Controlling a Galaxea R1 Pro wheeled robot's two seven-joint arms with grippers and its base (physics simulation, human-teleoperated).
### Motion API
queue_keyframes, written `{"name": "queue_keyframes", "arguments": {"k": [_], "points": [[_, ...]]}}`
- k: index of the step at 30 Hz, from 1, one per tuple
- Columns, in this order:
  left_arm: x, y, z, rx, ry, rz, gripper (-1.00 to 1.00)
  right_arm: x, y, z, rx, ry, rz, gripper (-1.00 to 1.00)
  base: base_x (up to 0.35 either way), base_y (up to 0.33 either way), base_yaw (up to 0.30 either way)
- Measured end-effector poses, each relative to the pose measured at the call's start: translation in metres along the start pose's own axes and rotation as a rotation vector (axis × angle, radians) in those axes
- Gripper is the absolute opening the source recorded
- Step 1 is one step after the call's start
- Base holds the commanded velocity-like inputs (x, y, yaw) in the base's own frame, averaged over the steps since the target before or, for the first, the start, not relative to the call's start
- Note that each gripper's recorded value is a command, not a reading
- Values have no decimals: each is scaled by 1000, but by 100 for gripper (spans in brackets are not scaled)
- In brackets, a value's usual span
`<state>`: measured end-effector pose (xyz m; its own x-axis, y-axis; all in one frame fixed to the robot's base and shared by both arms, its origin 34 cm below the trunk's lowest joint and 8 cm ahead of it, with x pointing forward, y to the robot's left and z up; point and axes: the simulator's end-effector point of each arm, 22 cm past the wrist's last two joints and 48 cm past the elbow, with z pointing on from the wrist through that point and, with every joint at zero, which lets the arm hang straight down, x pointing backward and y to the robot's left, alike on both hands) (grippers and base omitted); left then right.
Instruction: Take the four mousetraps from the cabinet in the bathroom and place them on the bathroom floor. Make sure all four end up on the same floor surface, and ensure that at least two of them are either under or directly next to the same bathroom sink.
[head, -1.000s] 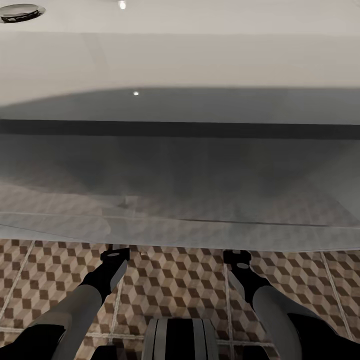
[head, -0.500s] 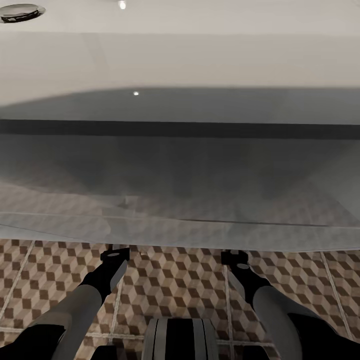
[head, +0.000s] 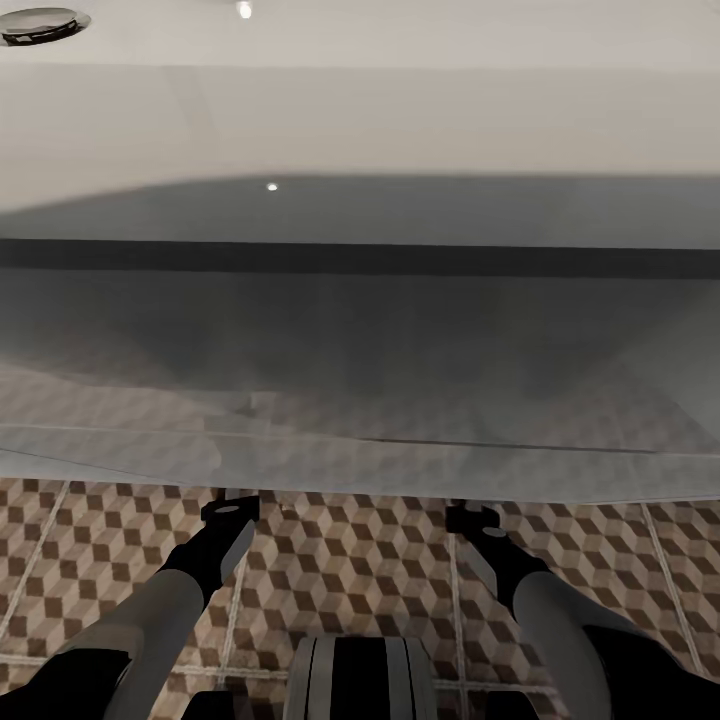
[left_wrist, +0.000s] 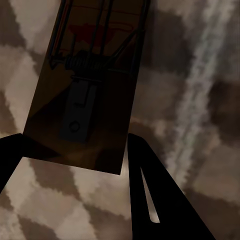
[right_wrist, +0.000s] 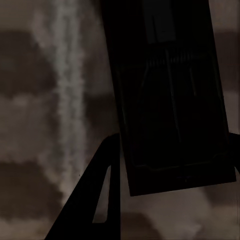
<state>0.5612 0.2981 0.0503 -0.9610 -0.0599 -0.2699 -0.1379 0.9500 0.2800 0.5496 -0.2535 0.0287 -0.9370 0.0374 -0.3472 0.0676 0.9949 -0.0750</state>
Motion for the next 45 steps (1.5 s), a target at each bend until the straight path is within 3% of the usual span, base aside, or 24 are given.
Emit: {"name": "queue_keyframes", "arguments": {"k": [28, 35, 45], "points": [[0, 0, 0, 0, -2, -2, -100, 10, -8, 0, 11, 50, -1, -100, 0, 0, 0], [-14, 0, 0, 1, -68, -26, -100, 10, -8, 0, 11, 51, 0, -100, 0, 0, 0], [-16, -1, -1, 2, -78, -31, -100, 11, -8, 0, 11, 50, 3, -100, 0, 0, 0]]}}
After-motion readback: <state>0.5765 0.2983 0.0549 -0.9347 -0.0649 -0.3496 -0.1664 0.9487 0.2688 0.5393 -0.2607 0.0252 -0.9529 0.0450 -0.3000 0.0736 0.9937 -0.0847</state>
